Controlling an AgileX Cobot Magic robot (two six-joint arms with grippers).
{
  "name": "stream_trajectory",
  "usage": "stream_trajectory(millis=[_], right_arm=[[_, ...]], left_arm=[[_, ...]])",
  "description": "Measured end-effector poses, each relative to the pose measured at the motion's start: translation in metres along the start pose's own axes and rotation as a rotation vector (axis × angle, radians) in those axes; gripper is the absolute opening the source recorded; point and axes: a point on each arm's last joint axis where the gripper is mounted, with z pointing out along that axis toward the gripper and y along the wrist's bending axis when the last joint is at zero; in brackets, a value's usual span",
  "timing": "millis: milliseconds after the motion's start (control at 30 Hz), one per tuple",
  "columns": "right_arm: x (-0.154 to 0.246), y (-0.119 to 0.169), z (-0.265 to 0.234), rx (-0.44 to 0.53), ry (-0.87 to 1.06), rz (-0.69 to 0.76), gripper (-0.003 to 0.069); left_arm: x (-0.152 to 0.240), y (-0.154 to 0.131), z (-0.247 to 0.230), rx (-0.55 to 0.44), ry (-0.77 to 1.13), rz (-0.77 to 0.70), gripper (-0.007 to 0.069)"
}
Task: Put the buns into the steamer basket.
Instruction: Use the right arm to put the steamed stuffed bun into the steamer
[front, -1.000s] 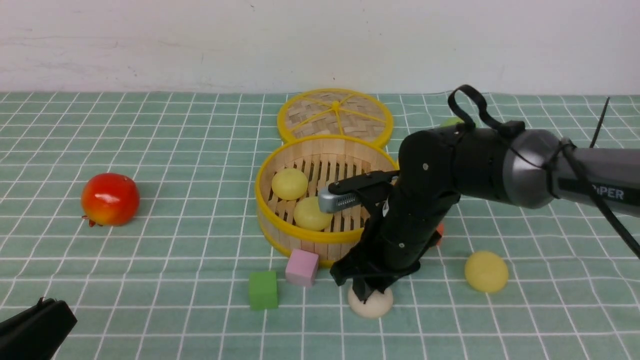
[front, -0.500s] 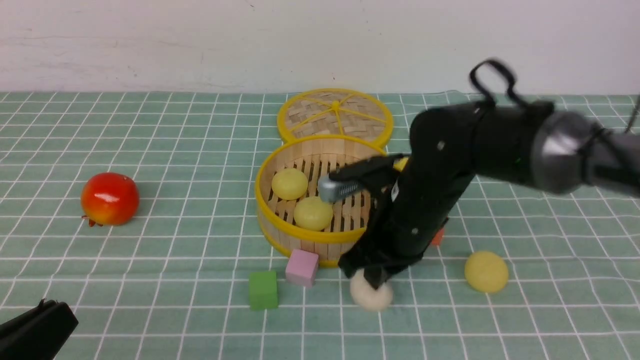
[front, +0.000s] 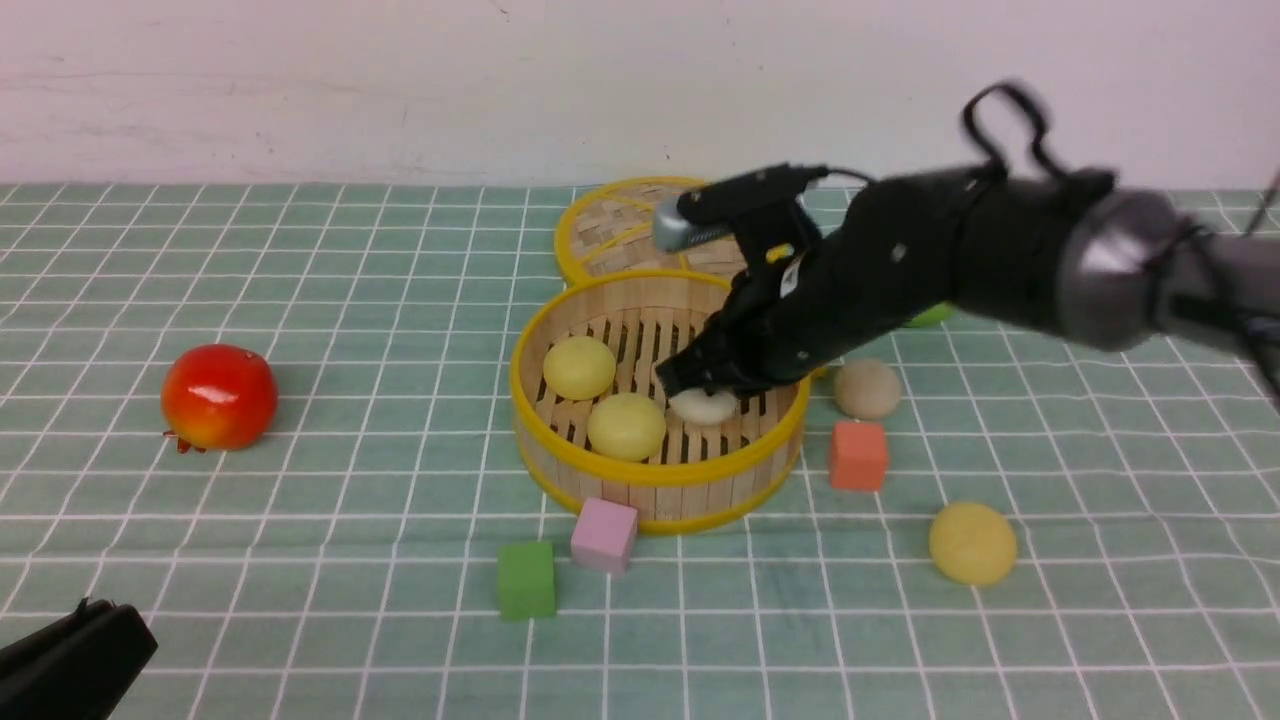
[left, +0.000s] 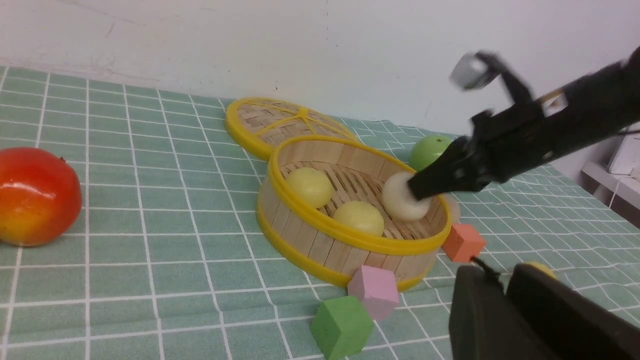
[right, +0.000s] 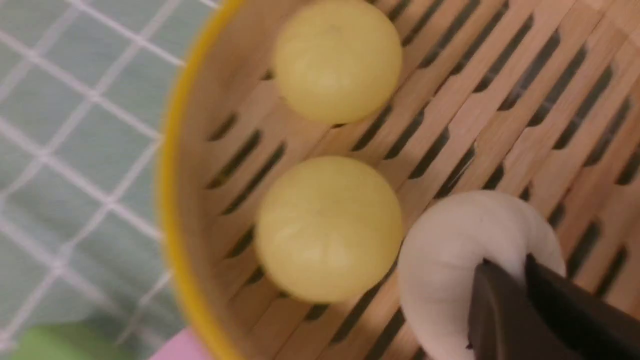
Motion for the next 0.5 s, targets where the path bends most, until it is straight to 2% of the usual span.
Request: stream_trajectory(millis=[67,167,267,333,400,500], right_arm=[[0.005,-0.003,0.011,0.005,0.014,0.005,0.0070],[0.010,-0.006,0.018,0.010,0.029,0.009,0.0173],[0.009,-0.006,0.018,0.010,0.024,0.010,0.0309],[0.008,-0.006,0.016,0.009,0.027,0.010,0.0353],[0.000,-0.003,0.002,0.000,0.036,0.002,0.0450],[-0.012,0.001,-0.028,-0.010,0.032,-0.013,0.0486]], left_arm=[[0.000,0.000,0.000,0.000,0.000,0.000,0.0081],[0.000,0.000,0.000,0.000,0.000,0.000,0.0085],[0.000,0.000,0.000,0.000,0.000,0.000,0.0091],[0.000,0.000,0.000,0.000,0.000,0.000,0.0092],[0.000,0.000,0.000,0.000,0.000,0.000,0.0092],[0.000,0.000,0.000,0.000,0.000,0.000,0.0095]])
